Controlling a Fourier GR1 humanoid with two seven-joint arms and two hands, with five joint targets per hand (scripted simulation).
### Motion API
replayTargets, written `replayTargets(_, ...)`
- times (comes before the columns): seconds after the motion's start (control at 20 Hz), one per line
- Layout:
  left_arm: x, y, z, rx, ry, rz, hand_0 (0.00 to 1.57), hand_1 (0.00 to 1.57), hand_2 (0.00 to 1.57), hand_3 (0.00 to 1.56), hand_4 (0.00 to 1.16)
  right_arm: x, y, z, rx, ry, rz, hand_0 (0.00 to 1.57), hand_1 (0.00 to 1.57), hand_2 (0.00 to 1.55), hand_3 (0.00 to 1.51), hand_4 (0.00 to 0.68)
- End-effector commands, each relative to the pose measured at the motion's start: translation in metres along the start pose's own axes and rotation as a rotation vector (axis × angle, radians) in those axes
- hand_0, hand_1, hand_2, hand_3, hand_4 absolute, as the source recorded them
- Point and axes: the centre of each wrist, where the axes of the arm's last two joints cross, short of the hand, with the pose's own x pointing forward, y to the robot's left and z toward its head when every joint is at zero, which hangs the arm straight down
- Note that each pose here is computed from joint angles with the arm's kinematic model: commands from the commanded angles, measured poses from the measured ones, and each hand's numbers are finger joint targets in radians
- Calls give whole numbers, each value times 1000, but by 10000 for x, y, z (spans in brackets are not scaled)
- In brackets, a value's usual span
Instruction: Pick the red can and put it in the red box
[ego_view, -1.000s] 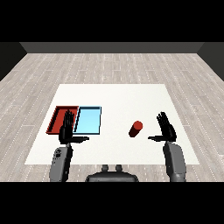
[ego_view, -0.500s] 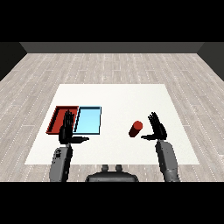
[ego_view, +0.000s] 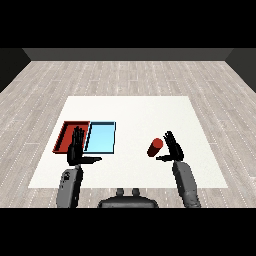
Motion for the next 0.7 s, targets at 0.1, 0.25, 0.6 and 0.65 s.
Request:
replayTargets(0.1,-27,180,89,-9,8,-5,0,0,0,0,0,22,329,-204,-10,24,-17,0,0,0,0,0)
replayTargets(0.25,-100,-50,-32,-14,11,7,0,0,0,0,0,-95,203,-116,2,15,-30,0,0,0,0,0)
replayTargets(0.6,-61,-73,-87,0,1,-25,0,0,0,0,0,-110,161,-395,10,52,-60,0,0,0,0,0)
replayTargets(0.65,-29,-14,-166,-1,-8,-13,0,0,0,0,0,-206,231,-230,37,32,-71,0,0,0,0,0)
